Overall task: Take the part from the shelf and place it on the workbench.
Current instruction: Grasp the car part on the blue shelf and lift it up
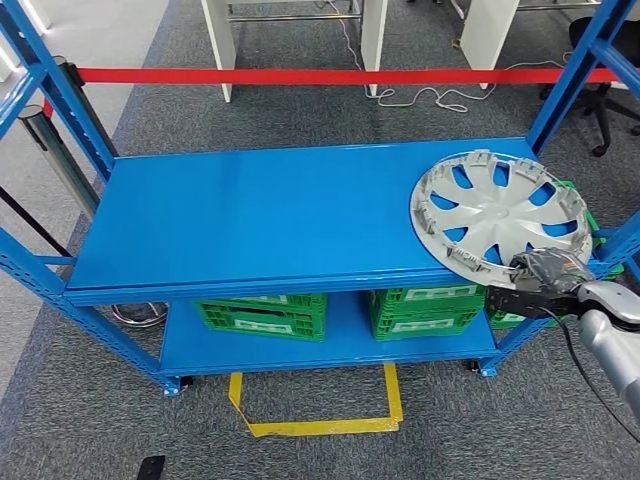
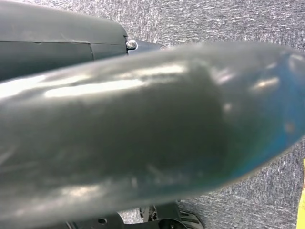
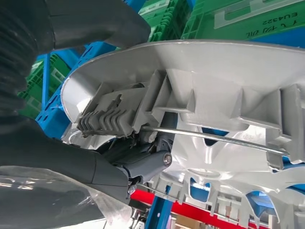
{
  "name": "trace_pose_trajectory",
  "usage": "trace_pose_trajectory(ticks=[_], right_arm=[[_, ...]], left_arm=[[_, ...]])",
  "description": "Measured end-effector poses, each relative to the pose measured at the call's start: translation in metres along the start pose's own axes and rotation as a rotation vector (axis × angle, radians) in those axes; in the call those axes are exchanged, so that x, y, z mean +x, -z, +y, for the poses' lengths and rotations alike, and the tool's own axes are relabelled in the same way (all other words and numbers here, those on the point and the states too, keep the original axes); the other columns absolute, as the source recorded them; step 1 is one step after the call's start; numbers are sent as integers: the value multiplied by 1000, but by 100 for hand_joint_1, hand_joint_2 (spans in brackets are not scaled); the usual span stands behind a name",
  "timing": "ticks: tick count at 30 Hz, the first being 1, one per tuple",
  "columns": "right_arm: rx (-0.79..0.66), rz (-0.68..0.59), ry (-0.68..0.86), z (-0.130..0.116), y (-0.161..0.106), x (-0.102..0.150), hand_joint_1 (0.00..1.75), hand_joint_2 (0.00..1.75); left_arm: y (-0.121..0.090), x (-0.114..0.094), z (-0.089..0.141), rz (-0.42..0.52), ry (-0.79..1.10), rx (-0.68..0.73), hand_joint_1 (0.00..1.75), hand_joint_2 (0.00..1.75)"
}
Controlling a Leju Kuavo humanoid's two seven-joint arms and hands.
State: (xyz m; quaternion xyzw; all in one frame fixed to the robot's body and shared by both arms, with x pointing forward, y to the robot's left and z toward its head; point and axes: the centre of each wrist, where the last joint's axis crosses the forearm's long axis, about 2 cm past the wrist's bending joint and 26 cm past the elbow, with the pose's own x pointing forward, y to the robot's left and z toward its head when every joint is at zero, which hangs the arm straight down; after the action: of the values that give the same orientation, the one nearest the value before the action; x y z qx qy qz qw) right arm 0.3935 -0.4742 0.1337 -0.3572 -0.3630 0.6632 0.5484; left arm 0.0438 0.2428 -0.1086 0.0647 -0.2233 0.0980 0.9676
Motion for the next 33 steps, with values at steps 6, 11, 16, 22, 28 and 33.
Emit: trace_pose_trajectory(ticks=[6, 11, 16, 22, 28, 33], right_arm=[[-63, -19, -8, 5, -1, 1, 175, 175], [-156, -30, 13, 9, -6, -4, 175, 175], [-223, 51, -139, 0, -15, -19, 175, 175], [-273, 90, -248, -7, -25, -35, 175, 175], [-319, 77, -287, -5, -31, -38, 175, 175], [-353, 67, -300, -2, -35, -38, 175, 175]], left_arm=[[0, 0, 0, -9, -9, 4, 0, 0], [0, -1, 1, -6, -18, 8, 0, 0], [-1, -2, 1, -3, -26, 14, 0, 0], [-1, -2, 1, -1, -31, 18, 0, 0], [-1, -3, 1, -1, -32, 18, 0, 0], [-1, -2, 1, -2, -32, 20, 0, 0]])
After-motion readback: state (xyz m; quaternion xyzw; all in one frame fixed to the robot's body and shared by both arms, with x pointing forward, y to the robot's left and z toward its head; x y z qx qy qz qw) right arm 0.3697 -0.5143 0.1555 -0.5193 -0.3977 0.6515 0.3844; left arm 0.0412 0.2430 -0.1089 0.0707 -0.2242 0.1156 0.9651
